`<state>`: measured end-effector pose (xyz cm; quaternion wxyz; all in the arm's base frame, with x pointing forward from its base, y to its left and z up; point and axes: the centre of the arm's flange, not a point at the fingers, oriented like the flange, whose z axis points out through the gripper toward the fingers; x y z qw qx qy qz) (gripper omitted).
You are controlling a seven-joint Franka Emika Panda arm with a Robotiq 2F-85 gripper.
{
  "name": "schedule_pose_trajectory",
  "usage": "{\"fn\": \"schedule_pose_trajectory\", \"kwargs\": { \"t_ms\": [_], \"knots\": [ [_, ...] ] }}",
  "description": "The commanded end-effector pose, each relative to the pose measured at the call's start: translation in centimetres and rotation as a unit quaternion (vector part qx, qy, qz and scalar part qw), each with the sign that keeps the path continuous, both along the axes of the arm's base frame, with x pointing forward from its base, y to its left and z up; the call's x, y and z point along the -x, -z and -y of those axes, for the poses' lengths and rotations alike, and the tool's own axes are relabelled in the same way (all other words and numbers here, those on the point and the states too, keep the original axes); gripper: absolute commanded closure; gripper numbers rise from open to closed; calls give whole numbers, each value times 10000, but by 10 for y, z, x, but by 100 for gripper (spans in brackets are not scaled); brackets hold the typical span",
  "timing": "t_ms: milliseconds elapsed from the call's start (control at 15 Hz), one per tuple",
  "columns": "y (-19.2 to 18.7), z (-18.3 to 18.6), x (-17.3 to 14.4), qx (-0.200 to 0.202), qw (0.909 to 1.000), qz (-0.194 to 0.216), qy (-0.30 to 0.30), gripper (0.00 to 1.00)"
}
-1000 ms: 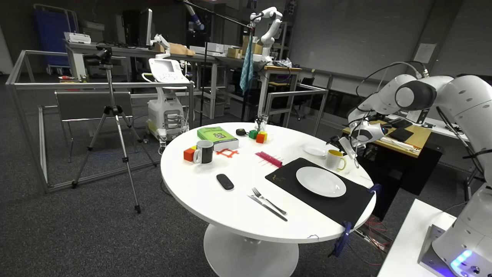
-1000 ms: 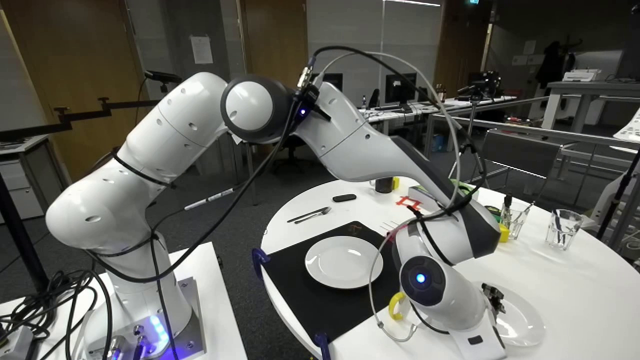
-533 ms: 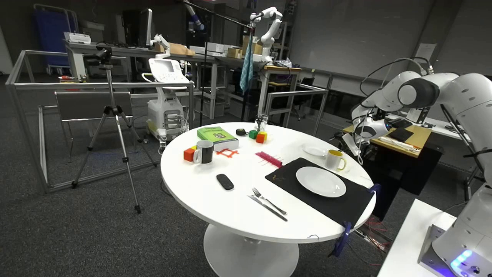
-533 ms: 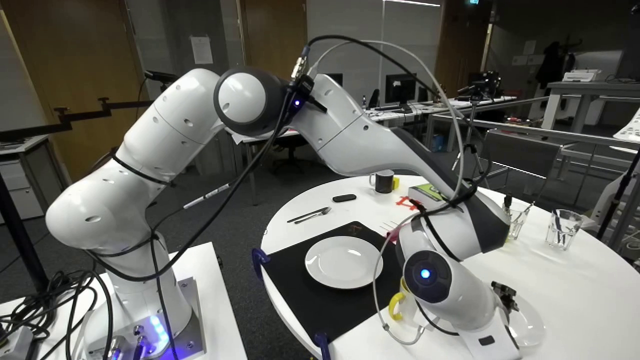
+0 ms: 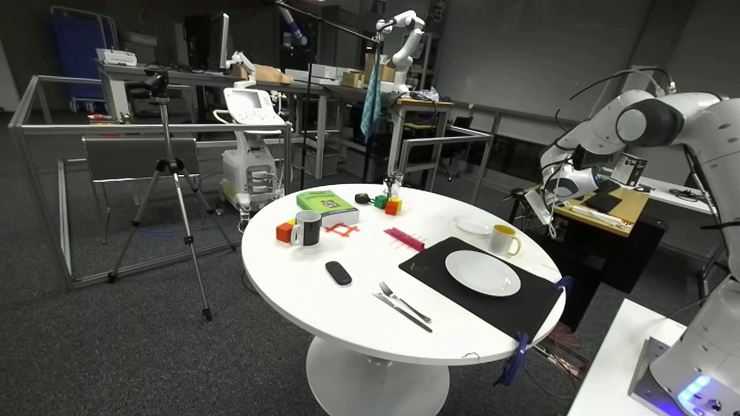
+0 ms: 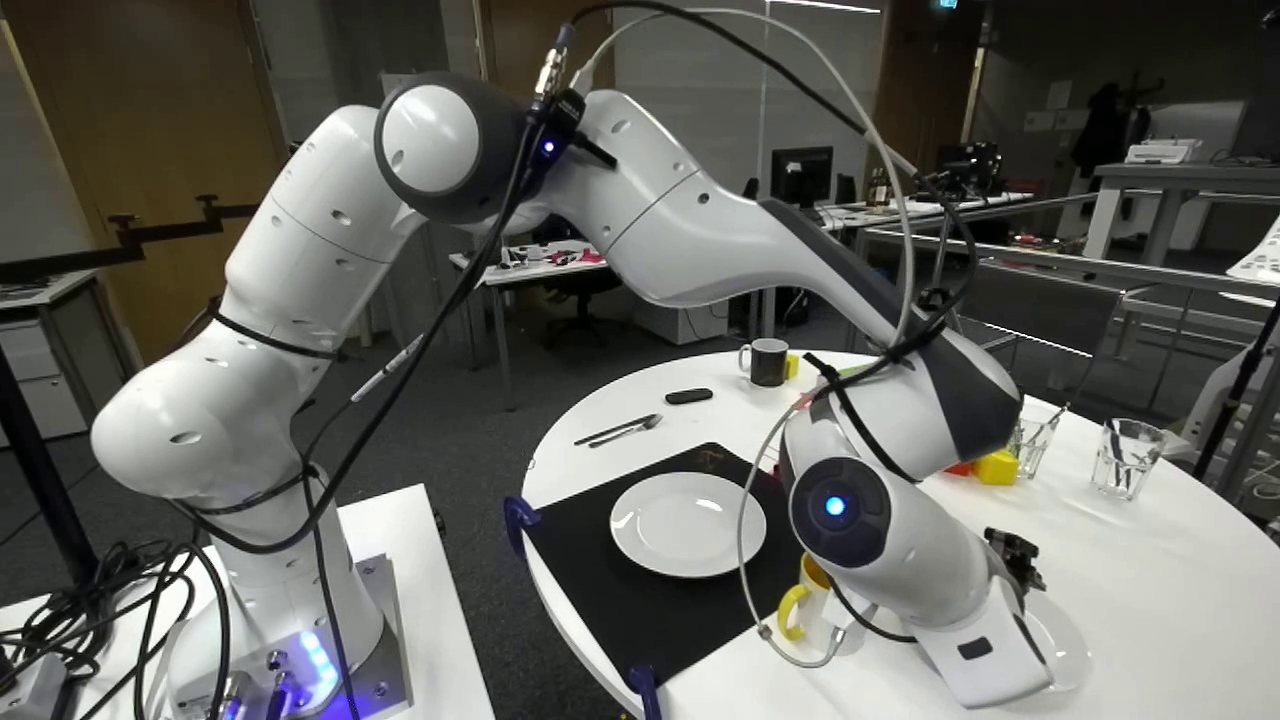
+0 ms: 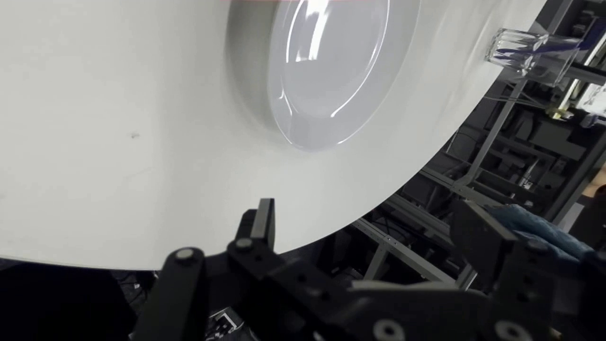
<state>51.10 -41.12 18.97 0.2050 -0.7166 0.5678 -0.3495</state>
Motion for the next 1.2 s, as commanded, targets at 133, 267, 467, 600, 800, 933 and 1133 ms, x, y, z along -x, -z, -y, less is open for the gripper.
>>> {"fn": "schedule_pose_trajectory", "kwargs": {
  "t_ms": [133, 267, 467, 600, 800, 933, 1133],
  "knots": [
    [-46, -32, 25, 136, 9987, 363, -341, 0],
    [-56, -43, 26, 235, 9973, 484, -496, 0],
    [-72, -66, 24, 417, 9938, 607, -828, 0],
    [-82, -83, 20, 532, 9907, 654, -1065, 0],
    [-93, -115, 14, 660, 9848, 713, -1443, 0],
    [-96, -135, 10, 687, 9808, 735, -1673, 0],
    [-95, -167, 5, 689, 9738, 754, -2030, 0]
  ]
}}
